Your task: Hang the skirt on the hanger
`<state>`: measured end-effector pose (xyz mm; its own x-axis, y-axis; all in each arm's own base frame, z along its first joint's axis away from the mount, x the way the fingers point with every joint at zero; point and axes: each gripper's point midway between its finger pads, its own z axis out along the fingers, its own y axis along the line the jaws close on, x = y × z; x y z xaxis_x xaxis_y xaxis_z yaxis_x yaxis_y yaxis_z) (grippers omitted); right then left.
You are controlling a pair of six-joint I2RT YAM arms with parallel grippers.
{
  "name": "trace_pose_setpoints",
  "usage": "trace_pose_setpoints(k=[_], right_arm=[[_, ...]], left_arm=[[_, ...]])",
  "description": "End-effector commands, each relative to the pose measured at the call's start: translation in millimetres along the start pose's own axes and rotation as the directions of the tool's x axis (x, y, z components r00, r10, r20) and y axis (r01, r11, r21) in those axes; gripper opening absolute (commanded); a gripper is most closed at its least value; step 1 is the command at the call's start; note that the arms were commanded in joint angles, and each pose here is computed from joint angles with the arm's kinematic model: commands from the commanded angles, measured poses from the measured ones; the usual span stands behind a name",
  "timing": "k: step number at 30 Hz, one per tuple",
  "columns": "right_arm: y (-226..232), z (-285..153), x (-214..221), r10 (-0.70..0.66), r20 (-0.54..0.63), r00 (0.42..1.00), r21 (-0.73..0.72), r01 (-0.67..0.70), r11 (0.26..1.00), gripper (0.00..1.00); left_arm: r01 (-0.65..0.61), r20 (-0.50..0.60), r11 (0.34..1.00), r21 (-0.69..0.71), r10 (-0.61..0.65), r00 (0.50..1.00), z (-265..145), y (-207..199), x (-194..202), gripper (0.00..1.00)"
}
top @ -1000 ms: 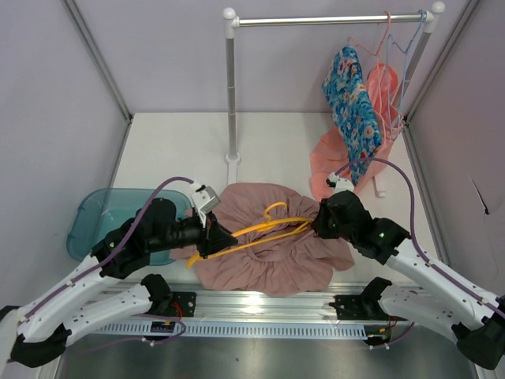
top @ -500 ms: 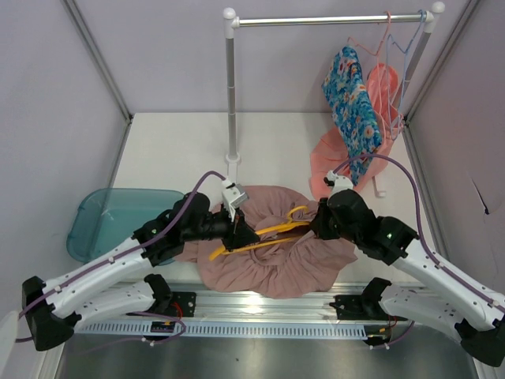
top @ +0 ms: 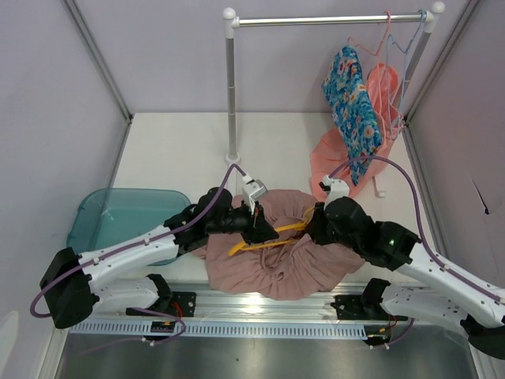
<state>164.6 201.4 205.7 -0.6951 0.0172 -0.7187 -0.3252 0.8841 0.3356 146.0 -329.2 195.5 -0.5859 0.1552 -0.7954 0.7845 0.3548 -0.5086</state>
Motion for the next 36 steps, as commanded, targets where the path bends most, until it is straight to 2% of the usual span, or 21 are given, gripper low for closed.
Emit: trace_pose_setpoints(k=[1,4,7,12,16,20,23,30,36], right_arm=[[-3.6,-0.6,-6.1,0.019,0.064,0.998,0.004,-0.019,1.000,0.15],[-11.0,6.3,0.4,0.014,0.080,0.997,0.017,-0.015,1.000,0.20],[-16.8,8.8,3.5,0.010,0.091,0.996,0.035,-0.013,0.999,0.33],[-11.0,-0.9,-8.5,0.003,0.164,0.986,0.007,-0.004,1.000,0.39],[-4.0,-9.5,-24.2,-0.017,0.243,0.970,-0.020,0.023,1.000,0.55],[-3.0,-11.0,-39.9,-0.029,0.316,0.948,-0.010,0.033,0.999,0.55],[-8.3,-3.6,-43.6,-0.053,0.326,0.944,0.046,0.040,0.998,0.54],[-13.0,21.5,-34.4,-0.081,0.307,0.948,0.105,0.051,0.993,0.53],[-20.7,30.7,-26.3,-0.068,0.311,0.948,0.130,0.028,0.991,0.46]], left_arm=[[-0.010,0.077,0.996,0.084,0.003,0.997,8.5,-16.7,-21.7,0.00],[0.013,0.067,0.997,0.078,-0.018,0.998,12.4,-13.5,-18.4,0.00],[0.027,0.062,0.997,0.069,-0.031,0.998,14.6,-10.6,-15.8,0.00],[0.036,0.058,0.997,0.066,-0.040,0.998,14.1,-9.6,-12.2,0.00],[0.047,0.046,0.997,0.062,-0.050,0.998,15.4,-7.1,-7.0,0.00],[0.053,0.049,0.996,0.072,-0.057,0.997,16.8,-9.1,-8.5,0.00],[0.056,0.051,0.996,0.073,-0.060,0.997,17.4,-9.4,-9.4,0.00],[0.060,0.055,0.995,0.076,-0.064,0.996,17.7,-11.4,-10.1,0.00],[0.060,0.051,0.995,0.074,-0.063,0.997,17.7,-12.8,-8.0,0.00]])
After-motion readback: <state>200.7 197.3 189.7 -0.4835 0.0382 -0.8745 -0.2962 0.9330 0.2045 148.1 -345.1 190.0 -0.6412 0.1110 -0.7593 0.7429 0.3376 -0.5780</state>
